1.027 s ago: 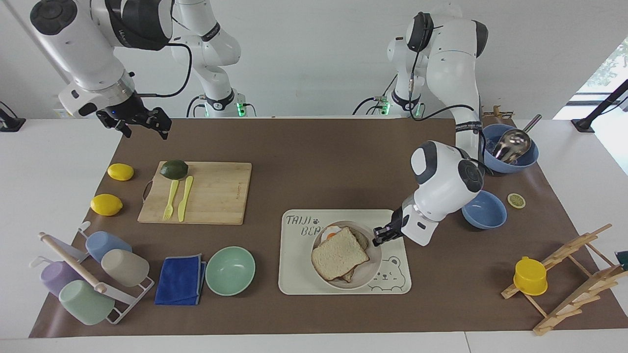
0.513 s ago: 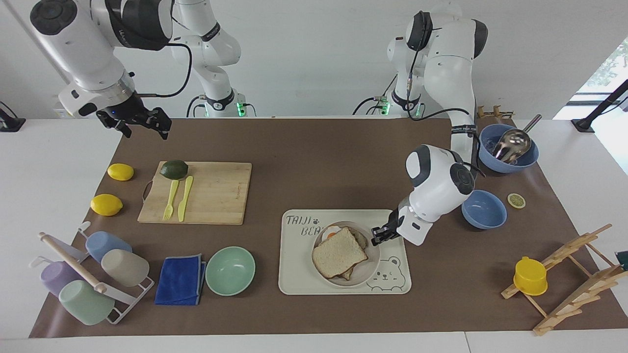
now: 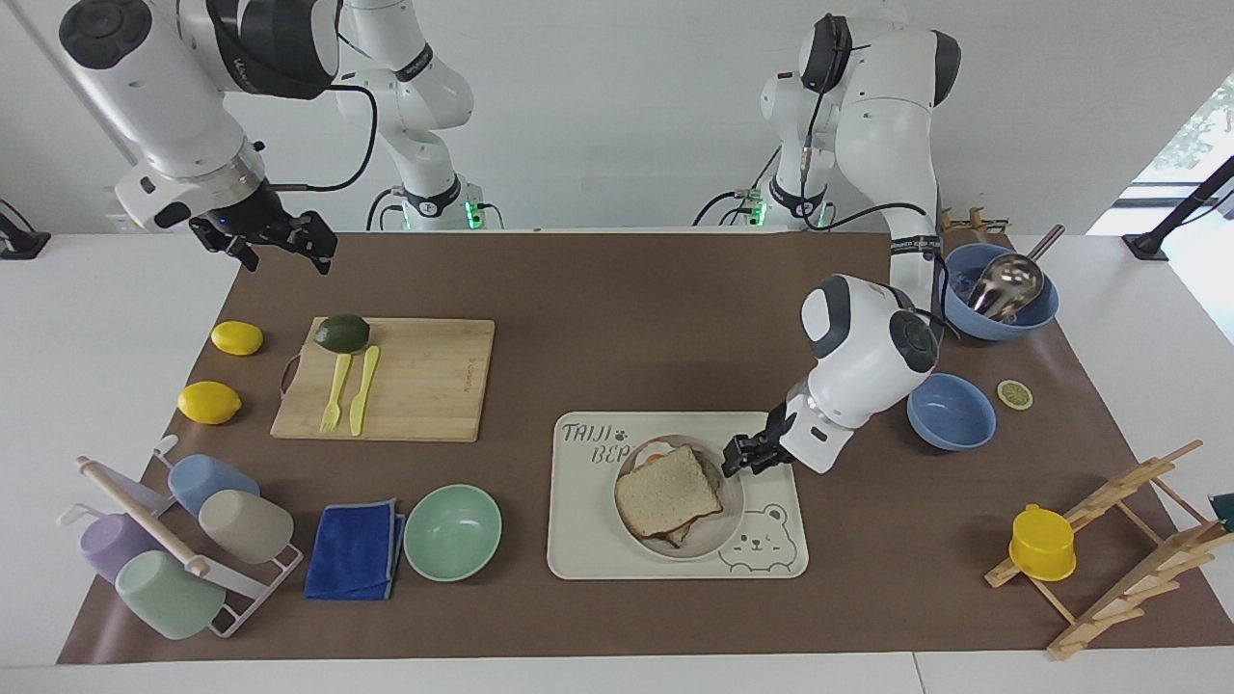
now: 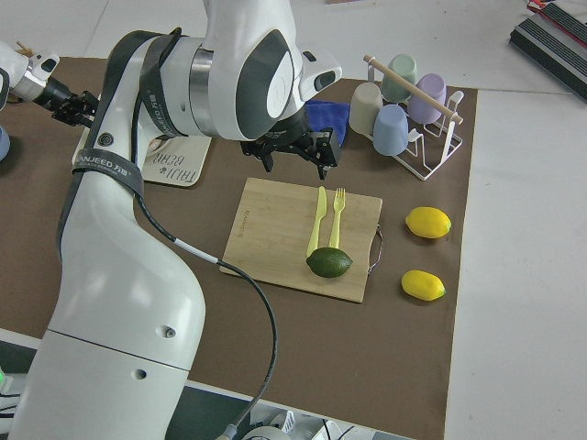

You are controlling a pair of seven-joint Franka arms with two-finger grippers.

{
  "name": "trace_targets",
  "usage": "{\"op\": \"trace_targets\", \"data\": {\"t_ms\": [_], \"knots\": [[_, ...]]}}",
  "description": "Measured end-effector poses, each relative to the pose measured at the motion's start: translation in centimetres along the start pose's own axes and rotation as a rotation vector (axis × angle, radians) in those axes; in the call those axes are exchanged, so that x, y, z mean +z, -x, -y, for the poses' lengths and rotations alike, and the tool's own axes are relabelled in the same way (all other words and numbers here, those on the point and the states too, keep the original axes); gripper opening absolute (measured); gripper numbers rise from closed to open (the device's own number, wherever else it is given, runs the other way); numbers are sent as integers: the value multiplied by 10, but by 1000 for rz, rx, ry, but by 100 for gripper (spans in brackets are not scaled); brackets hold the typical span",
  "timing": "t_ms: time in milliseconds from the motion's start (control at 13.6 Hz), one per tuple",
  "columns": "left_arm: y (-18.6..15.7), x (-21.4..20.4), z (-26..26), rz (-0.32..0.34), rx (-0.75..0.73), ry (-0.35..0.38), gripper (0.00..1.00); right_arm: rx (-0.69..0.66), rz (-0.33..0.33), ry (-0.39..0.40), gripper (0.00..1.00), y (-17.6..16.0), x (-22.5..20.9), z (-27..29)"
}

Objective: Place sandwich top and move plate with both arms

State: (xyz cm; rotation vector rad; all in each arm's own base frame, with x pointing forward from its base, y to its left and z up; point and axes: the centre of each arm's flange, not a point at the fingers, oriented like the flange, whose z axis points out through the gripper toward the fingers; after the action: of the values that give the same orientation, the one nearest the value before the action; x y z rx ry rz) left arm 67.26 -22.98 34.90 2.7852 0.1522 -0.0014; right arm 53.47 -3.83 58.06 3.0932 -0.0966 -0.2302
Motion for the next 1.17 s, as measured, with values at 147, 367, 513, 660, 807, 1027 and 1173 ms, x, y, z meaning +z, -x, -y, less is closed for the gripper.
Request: {"op": "trace_targets", "data": {"t_ms": [147,367,513,660,807,1027,1173], "knots": [[-5,-36,11,-48,35,-65,96,0,0,0,100,0,0,0],[-2,-109,30,-79,54,-143,100,0,0,0,100,0,0,0],[6,-157,46,-85,88,-189,100,0,0,0,100,0,0,0],[17,-194,56,-87,126,-258,100,0,0,0,100,0,0,0],[34,-218,52,-63,135,-279,100,0,0,0,100,0,0,0],[69,-260,49,0,128,-296,100,0,0,0,100,0,0,0],[91,-285,54,39,112,-306,100,0,0,0,100,0,0,0]]}}
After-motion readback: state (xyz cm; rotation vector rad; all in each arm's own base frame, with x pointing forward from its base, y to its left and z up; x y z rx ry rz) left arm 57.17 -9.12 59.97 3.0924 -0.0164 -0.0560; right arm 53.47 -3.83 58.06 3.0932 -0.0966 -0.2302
